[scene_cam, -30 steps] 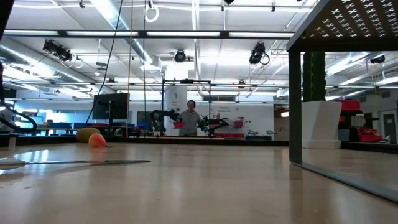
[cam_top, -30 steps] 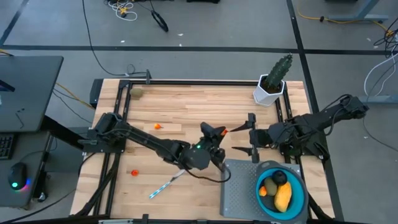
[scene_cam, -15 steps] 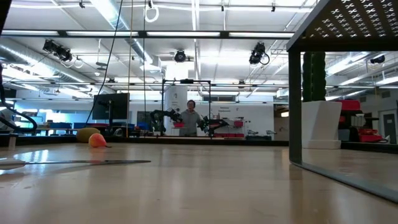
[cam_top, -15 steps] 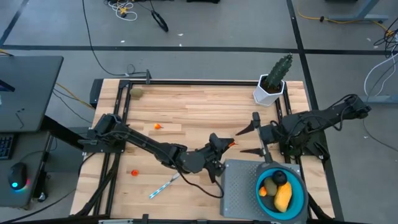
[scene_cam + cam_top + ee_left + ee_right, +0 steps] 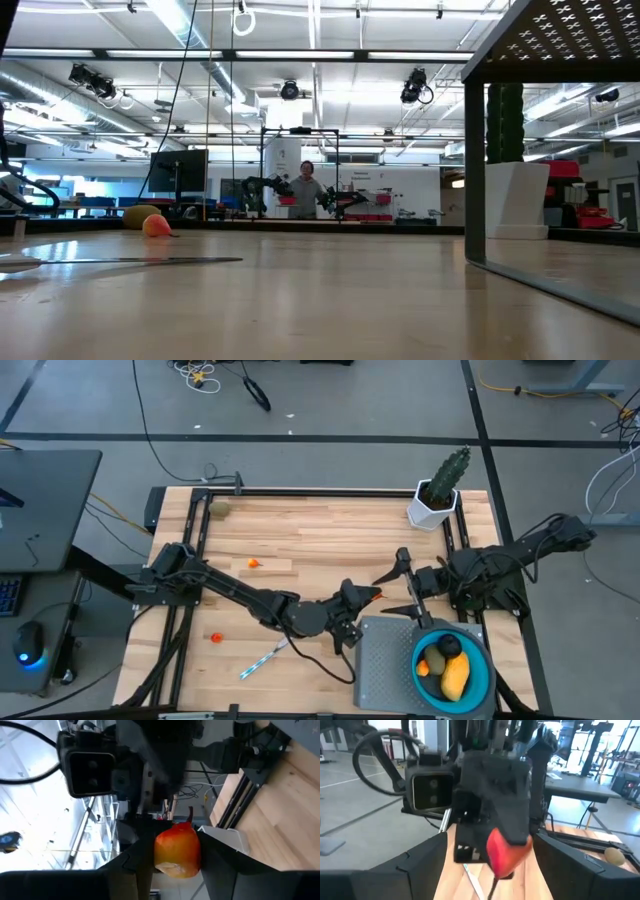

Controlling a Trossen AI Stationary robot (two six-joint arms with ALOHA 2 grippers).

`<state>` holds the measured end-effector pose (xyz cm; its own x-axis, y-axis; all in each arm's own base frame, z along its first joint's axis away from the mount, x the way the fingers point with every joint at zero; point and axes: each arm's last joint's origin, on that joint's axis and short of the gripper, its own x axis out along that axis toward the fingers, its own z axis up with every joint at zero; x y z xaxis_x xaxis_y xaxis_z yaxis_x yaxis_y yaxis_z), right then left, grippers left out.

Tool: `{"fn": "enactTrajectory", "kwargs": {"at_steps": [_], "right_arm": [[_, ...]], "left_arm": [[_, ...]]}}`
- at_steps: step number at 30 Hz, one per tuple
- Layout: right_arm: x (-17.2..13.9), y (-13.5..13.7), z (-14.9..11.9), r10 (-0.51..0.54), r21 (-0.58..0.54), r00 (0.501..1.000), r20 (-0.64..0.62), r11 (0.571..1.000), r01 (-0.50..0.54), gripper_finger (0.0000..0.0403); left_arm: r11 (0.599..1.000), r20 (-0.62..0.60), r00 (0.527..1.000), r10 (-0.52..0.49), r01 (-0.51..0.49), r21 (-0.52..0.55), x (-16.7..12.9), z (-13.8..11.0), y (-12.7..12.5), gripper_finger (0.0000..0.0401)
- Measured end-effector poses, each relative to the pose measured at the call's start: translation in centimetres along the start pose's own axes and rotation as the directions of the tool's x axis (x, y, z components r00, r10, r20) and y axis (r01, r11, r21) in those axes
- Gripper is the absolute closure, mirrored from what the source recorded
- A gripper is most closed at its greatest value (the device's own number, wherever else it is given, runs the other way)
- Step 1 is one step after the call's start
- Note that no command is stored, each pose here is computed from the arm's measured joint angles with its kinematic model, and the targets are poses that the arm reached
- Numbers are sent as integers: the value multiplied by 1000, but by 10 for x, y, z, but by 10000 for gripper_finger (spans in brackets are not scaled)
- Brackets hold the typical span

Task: Pick & Place Fruit
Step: Put the yellow pear into the blue strainer bowl on the shelf

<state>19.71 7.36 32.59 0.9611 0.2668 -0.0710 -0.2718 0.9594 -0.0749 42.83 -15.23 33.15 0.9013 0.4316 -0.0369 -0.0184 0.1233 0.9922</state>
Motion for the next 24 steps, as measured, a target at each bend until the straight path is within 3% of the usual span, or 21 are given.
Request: {"fn": "enactTrajectory", "kwargs": {"at_steps": [12, 24], "right_arm": [[13, 2, -5, -5, -16, 1000, 10, 1000, 5, 114], [13, 1, -5, -12, -26, 1000, 1, 1000, 12, 261]], "left_arm": [[1000, -9, 1000, 7, -7, 7, 0, 0, 1, 259], [1000, 0, 1000, 4, -4, -12, -1, 1, 0, 259]]}}
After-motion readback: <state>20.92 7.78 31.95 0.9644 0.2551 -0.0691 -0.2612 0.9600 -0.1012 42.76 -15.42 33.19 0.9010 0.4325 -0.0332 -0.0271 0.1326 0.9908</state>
